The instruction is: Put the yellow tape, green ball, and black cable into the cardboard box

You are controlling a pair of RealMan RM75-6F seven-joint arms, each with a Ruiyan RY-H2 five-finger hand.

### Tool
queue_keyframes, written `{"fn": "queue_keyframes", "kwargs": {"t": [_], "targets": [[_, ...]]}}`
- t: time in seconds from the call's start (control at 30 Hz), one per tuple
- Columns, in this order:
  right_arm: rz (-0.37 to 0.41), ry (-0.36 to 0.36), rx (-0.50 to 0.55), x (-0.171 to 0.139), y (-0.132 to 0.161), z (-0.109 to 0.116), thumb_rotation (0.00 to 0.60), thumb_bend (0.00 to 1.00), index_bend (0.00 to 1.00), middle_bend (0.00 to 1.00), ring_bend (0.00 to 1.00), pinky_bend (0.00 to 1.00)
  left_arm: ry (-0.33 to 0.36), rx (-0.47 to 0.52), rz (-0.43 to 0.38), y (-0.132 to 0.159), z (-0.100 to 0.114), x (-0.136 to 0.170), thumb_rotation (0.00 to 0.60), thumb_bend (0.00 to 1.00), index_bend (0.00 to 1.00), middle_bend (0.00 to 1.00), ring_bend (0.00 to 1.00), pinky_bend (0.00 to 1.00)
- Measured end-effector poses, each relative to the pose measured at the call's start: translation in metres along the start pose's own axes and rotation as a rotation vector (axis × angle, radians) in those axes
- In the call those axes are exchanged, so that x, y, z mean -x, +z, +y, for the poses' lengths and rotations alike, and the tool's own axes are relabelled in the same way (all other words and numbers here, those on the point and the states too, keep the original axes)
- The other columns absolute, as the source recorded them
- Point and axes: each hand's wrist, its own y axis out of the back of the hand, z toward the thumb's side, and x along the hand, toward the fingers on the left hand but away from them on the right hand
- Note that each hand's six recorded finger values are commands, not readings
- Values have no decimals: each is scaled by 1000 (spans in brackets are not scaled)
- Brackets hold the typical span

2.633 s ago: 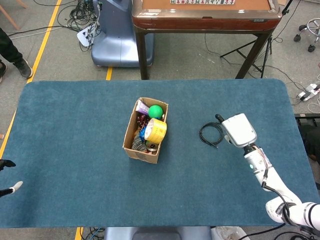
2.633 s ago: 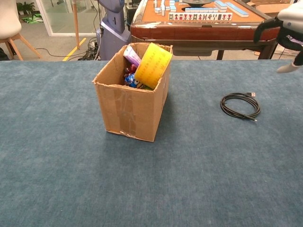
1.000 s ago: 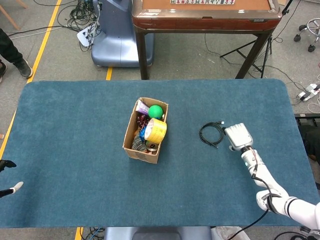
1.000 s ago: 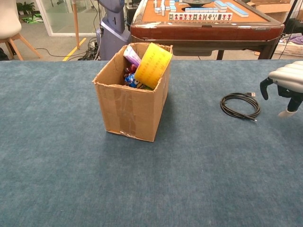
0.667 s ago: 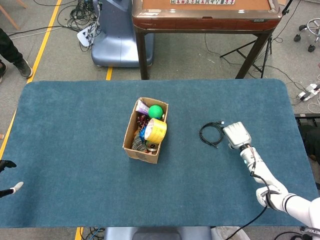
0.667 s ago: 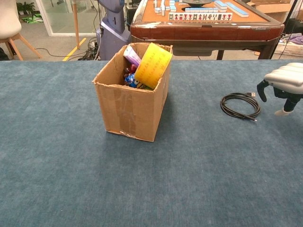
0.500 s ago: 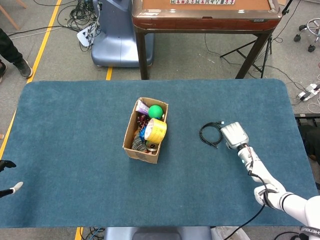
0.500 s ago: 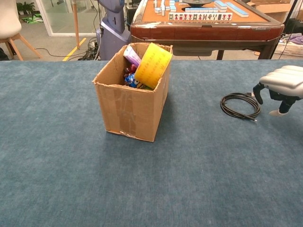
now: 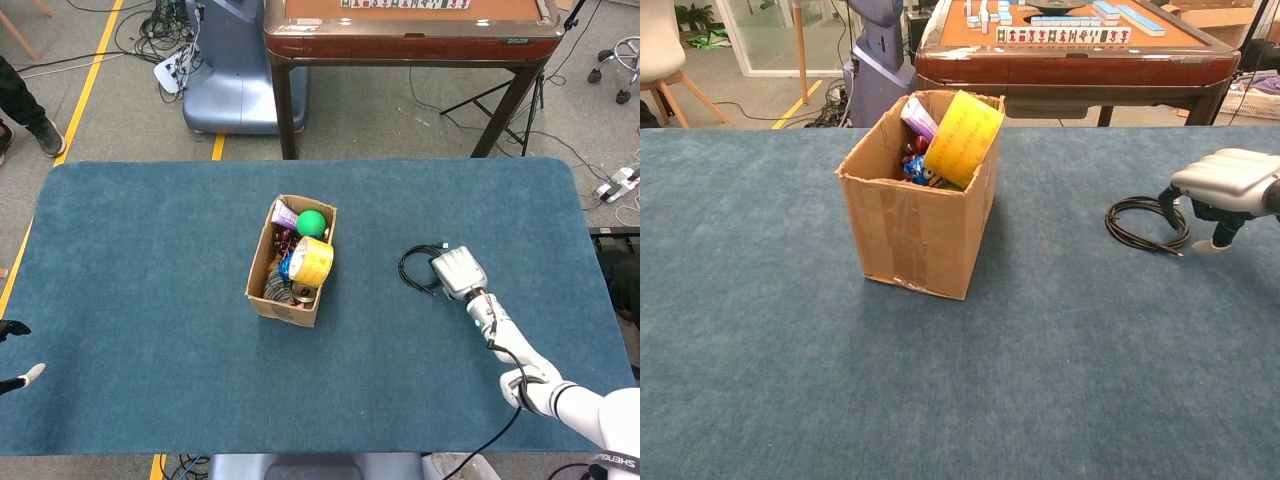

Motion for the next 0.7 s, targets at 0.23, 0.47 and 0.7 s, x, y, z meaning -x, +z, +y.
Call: {"fn": "queue_keyframes", "kwargs": {"t": [0.23,0.47,0.7], "targets": [[4,15,0,2,2,-2,600,290,486,1000,1000,1000,2,0,0,0,0,0,600,65,427,432,407,625],[5,33,-3,5,5,-6,600,305,486,1000,1000,1000,3,3,2,-1,1,0,600,65,427,432,407,624],[8,42,0,8,8,-7,600,359,487,1000,1000,1000,5,5,4,-1,2,0,600,65,427,432,407,625]]}}
